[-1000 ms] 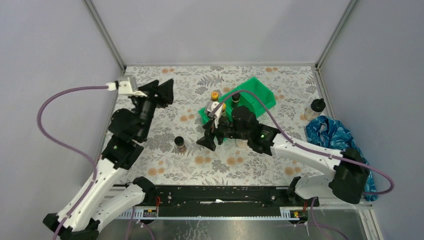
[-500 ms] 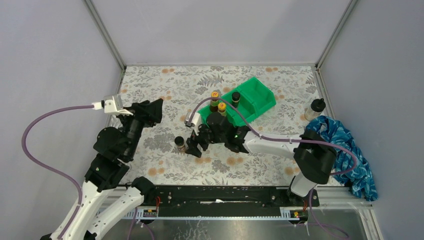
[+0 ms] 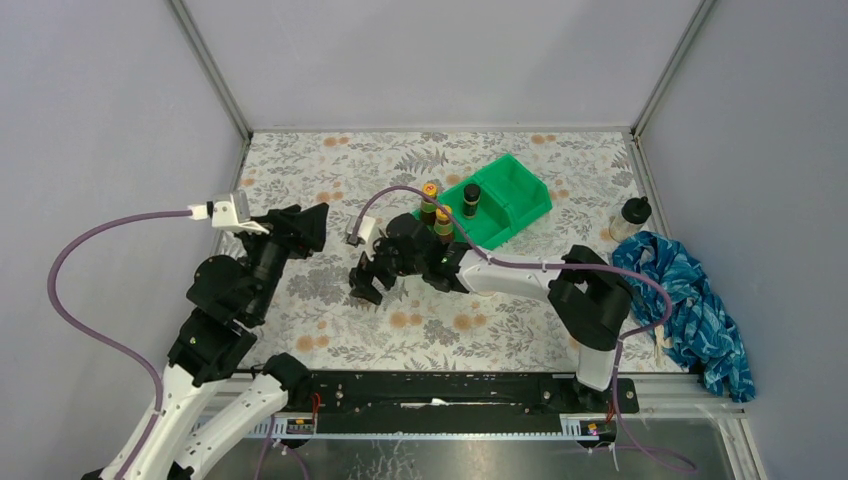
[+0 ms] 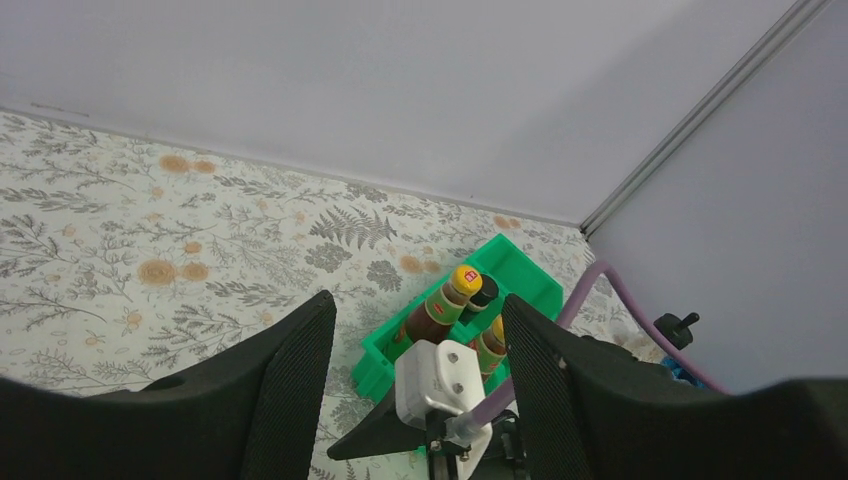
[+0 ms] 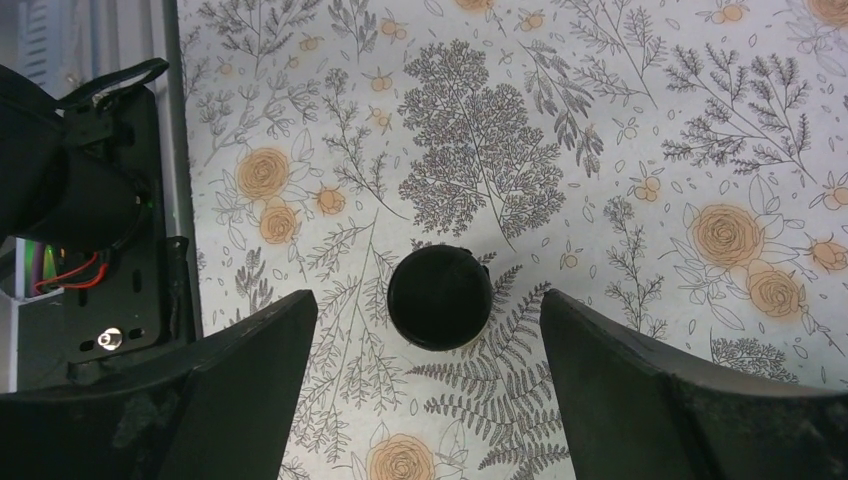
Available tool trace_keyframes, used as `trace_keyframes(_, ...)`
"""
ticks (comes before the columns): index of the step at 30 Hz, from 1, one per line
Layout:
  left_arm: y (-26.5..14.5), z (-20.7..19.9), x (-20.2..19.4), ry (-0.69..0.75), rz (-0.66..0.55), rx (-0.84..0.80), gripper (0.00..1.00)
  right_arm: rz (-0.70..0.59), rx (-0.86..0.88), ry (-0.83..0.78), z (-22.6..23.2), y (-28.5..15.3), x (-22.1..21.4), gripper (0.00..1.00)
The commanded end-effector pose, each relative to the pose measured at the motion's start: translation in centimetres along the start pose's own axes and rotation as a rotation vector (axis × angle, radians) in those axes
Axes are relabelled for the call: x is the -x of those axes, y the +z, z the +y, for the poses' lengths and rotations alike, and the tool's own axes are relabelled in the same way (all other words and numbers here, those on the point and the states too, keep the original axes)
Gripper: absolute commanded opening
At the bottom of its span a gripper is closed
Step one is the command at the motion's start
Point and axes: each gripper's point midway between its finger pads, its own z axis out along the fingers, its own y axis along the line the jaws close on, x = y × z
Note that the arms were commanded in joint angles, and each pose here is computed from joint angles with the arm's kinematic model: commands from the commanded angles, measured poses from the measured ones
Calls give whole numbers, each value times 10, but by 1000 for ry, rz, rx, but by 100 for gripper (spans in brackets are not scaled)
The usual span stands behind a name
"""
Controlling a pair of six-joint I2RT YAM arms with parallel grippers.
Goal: Organize the condiment bottles
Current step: Pick up the bottle from the center of the board.
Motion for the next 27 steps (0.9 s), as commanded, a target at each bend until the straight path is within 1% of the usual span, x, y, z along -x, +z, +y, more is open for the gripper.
trace_keyframes(1, -6, -4, 2, 41, -7, -40, 68, -15, -4, -29, -2, 9, 12, 91)
trace_keyframes(9, -14, -7, 12, 71, -66, -85, 71, 7, 12, -15, -3, 21, 6, 93)
trace_keyframes(27, -10, -12, 5, 81, -80, -128, 73, 24, 5, -8, -14, 24, -2, 94)
